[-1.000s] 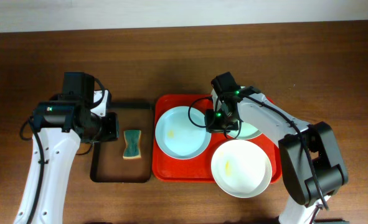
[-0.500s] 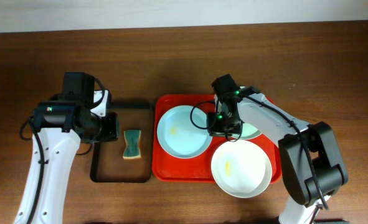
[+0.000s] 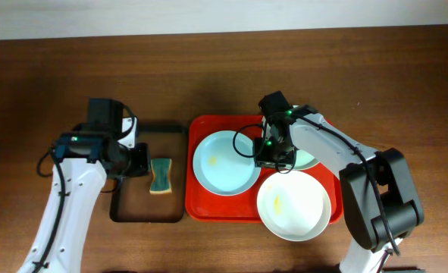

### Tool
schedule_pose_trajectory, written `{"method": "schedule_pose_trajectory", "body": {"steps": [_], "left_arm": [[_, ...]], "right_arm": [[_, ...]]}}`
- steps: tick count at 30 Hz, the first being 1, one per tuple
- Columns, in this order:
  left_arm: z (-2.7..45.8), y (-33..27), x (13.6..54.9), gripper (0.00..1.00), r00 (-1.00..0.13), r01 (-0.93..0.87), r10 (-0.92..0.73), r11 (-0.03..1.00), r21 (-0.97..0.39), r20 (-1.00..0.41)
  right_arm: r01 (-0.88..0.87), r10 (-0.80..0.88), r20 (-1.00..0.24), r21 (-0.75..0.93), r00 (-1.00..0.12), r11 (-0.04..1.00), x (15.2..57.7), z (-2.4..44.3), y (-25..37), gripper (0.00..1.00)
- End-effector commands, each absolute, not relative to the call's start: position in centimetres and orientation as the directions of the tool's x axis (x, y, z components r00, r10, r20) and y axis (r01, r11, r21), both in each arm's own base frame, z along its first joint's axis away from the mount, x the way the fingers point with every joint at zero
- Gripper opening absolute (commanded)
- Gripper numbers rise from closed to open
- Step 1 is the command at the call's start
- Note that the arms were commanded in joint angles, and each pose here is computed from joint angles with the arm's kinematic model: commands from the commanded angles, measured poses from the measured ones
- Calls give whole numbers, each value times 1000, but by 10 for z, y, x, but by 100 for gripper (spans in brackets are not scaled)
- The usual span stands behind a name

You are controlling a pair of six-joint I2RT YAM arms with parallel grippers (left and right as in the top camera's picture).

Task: Clean dirty plates on tray and stack at the side
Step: 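Move left gripper over the sponge and right gripper to the light blue plate, then grasp the green-orange sponge with the left gripper and lift it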

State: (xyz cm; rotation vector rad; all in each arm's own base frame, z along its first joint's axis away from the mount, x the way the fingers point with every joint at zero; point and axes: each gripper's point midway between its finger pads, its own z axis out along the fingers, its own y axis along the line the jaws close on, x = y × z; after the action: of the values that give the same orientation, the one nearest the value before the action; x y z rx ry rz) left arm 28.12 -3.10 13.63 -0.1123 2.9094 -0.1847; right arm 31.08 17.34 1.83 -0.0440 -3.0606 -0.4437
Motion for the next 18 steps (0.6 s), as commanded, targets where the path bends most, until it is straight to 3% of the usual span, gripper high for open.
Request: {"method": "schedule_pose_trajectory", "body": {"steps": [1,10,18], "left_arm": [[114,-50,282,33,-979,-12,-41,989,-144,-199],[42,-59,283,35,-1000,-22,-19,991,-136,25],[18,-60,290,30,-1000,-20,-18,991,-134,16]], "right_arm": [[10,2,29,283,-1000,959,315,20,179,27],[10,2,27,283,-1000,959,315,20,179,27],[10,2,27,283,-1000,959,315,20,179,27]]}}
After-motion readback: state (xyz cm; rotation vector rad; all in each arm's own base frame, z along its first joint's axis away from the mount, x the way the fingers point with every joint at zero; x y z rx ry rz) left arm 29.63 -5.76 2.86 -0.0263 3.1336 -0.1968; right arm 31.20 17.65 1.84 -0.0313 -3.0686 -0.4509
